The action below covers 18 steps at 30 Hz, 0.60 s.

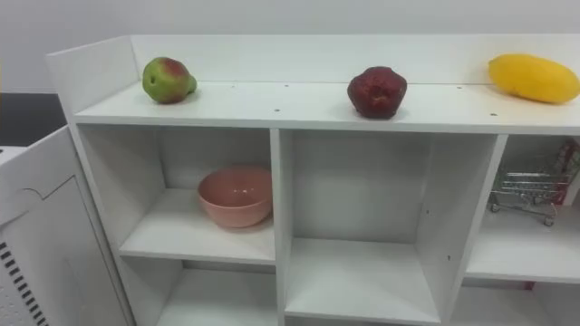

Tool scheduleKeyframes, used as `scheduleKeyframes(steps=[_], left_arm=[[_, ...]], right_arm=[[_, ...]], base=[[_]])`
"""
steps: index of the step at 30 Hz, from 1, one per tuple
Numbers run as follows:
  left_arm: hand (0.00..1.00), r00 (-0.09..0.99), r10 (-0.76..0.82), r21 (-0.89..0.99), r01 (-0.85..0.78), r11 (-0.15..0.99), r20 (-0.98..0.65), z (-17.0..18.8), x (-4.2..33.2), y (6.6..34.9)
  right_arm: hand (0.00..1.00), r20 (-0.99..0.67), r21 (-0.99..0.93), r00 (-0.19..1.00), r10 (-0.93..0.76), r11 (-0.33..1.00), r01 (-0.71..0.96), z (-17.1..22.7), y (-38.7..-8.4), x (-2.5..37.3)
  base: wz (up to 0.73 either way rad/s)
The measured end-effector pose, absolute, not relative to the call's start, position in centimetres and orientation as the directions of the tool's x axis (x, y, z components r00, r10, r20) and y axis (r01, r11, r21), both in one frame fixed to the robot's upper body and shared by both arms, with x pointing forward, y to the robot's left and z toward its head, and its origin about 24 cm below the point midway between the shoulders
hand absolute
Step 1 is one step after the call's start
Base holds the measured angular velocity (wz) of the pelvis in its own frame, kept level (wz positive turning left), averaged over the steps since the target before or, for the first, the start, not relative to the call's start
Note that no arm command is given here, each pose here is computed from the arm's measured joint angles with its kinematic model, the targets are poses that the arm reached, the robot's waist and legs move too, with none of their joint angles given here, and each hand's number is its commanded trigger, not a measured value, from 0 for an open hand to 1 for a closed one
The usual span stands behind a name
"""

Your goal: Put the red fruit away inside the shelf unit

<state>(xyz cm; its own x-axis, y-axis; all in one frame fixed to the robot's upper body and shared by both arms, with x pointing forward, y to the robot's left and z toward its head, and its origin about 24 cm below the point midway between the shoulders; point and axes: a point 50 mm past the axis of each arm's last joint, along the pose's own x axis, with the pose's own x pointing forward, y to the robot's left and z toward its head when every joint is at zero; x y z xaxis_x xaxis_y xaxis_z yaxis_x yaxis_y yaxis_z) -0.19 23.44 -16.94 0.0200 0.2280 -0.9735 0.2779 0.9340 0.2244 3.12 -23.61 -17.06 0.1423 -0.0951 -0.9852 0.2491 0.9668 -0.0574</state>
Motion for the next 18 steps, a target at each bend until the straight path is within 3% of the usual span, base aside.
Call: scheduleKeyframes(steps=[9, 18], left_arm=[[0.00, 0.024, 0.229, 0.226, 0.277, 0.934, -0.973, -16.93, -0.11, 23.46], [0.00, 0.080, 0.251, 0.264, 0.273, 0.925, -0.965, -16.84, 0.55, 23.55]], right_arm=[[0.00, -0.985, -0.063, 0.141, -0.102, 0.964, 0.257, -17.08, -23.56, 3.11], [0.00, -0.975, -0.106, 0.132, -0.177, 0.900, 0.423, -17.01, -24.04, 2.98]], base=[[0.00], [-0.01]])
